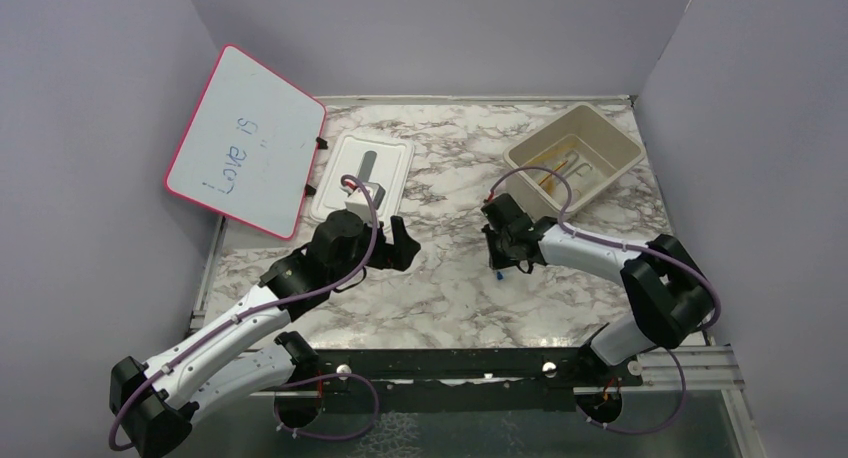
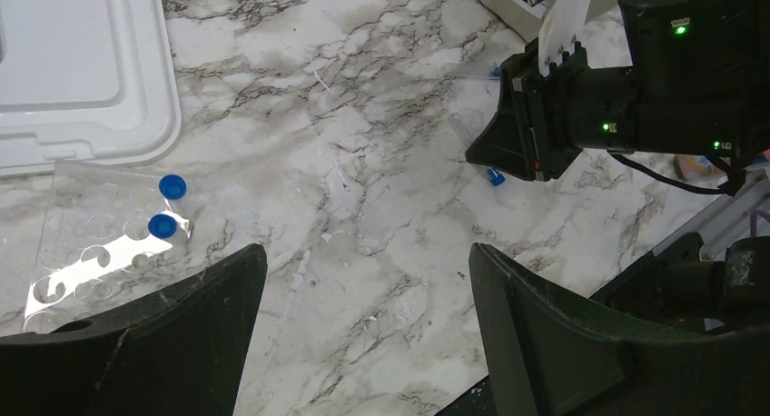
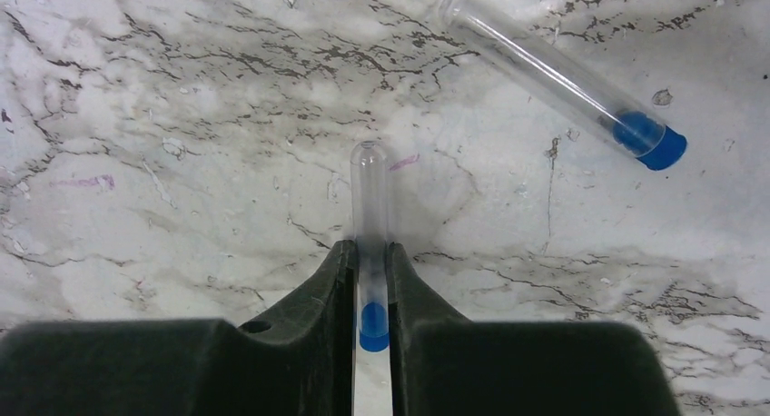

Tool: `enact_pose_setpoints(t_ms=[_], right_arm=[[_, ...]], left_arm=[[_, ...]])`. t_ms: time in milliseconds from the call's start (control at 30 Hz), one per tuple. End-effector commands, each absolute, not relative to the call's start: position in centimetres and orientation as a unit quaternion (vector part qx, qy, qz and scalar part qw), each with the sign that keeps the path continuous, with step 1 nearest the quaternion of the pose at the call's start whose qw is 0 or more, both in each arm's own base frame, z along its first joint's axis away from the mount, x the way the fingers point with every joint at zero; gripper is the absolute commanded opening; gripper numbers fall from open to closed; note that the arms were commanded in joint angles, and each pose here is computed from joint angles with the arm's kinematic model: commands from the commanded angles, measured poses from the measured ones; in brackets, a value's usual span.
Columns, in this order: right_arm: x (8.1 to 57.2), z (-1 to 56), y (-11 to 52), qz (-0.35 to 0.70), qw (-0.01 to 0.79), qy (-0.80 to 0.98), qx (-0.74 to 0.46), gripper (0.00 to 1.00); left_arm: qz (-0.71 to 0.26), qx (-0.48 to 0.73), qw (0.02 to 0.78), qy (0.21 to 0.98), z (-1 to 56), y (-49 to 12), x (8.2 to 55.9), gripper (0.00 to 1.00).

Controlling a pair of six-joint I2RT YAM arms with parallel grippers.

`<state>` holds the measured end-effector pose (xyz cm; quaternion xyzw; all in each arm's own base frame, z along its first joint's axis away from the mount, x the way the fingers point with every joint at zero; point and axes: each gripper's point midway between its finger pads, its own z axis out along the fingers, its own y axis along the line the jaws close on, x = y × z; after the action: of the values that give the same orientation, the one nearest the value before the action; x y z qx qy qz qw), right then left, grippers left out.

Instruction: Organize the chemistry lab equipment

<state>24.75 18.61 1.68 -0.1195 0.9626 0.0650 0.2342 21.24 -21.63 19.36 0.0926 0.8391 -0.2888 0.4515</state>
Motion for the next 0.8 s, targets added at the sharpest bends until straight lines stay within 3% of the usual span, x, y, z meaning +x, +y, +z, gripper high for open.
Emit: enact_pose_setpoints(t_ms=[0, 233, 467, 633, 767], right_arm=[[23.9, 0.3, 19.2, 0.075, 0.206, 0.966, -0.138, 0.12], [25.9, 5.9, 23.3, 0.186, 0.3, 0.918, -0.182, 0.1], [22.1, 16.7, 29.0, 0.406, 0.394, 0.761, -0.317, 0.11], [19.6, 19.8, 30.1, 0.467, 0.393, 0.699, -0.372, 0.12], [19.1, 20.9, 30.5, 0.482, 0.39, 0.682, -0.388, 0.12]], left_arm=[[-0.314, 0.072, 0.439, 0.839, 19.1, -22.2, 21.0, 0.84], [-0.378, -0.005, 0.429, 0.82, 21.3, -23.1, 20.8, 0.86], [-0.481, -0.011, 0.376, 0.792, 23.6, -26.6, 19.6, 0.86], [-0.546, -0.007, 0.365, 0.754, 27.2, -28.8, 19.9, 0.87], [-0.543, -0.017, 0.354, 0.761, 27.1, -29.3, 20.6, 0.85]])
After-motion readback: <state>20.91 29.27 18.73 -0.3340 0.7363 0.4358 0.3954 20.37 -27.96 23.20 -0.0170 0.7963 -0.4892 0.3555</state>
